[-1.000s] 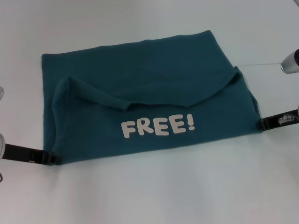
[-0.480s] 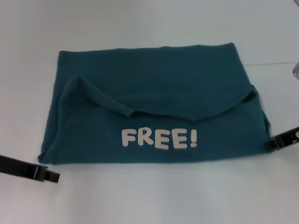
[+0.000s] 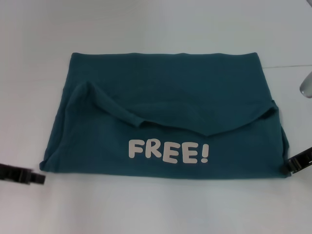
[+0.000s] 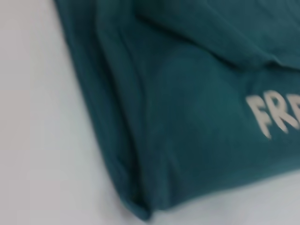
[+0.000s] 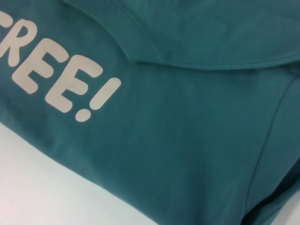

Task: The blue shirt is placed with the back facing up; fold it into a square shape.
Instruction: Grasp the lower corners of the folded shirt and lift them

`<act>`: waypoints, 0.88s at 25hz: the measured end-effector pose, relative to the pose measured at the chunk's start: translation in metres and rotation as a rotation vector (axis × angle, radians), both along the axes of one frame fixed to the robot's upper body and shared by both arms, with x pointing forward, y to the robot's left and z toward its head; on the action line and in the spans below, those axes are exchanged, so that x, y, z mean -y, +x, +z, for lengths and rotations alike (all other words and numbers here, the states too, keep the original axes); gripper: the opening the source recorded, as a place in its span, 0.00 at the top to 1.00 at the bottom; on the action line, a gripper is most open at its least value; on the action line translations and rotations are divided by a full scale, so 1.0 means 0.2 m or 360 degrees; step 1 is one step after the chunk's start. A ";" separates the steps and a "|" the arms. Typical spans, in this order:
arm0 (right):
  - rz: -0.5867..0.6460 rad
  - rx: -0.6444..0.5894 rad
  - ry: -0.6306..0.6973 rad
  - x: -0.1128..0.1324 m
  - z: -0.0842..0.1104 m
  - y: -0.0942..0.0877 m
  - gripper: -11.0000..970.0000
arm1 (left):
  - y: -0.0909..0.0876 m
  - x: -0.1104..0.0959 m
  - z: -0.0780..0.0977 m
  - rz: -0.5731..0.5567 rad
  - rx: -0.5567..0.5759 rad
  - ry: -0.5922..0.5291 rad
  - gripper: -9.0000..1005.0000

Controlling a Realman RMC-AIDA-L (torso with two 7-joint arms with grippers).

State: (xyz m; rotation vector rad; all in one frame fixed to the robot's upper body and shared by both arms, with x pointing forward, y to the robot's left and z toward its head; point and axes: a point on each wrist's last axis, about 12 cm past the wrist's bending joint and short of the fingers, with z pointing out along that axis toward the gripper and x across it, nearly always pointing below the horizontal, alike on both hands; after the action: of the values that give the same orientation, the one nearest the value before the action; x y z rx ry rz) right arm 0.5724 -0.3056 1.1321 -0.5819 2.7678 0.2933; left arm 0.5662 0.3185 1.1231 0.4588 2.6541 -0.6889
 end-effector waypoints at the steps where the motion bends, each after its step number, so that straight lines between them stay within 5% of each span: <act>1: -0.0001 0.0003 -0.0001 0.00 0.00 0.00 0.97 | 0.01 0.00 -0.01 0.0029 0.0035 0.0010 0.99; 8: 0.0004 0.0021 -0.0008 0.00 0.01 0.01 0.97 | 0.08 0.05 -0.07 0.0116 0.0172 0.0069 0.98; 22: 0.0017 0.0052 -0.0014 -0.03 0.03 0.04 0.97 | 0.12 0.07 -0.09 0.0187 0.0211 0.0173 0.43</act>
State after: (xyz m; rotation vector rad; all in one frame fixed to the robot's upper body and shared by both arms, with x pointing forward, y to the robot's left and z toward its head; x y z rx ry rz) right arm 0.5812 -0.2996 1.1376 -0.5985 2.7369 0.2715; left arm 0.5899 0.3053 1.1043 0.3611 2.5775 -0.4643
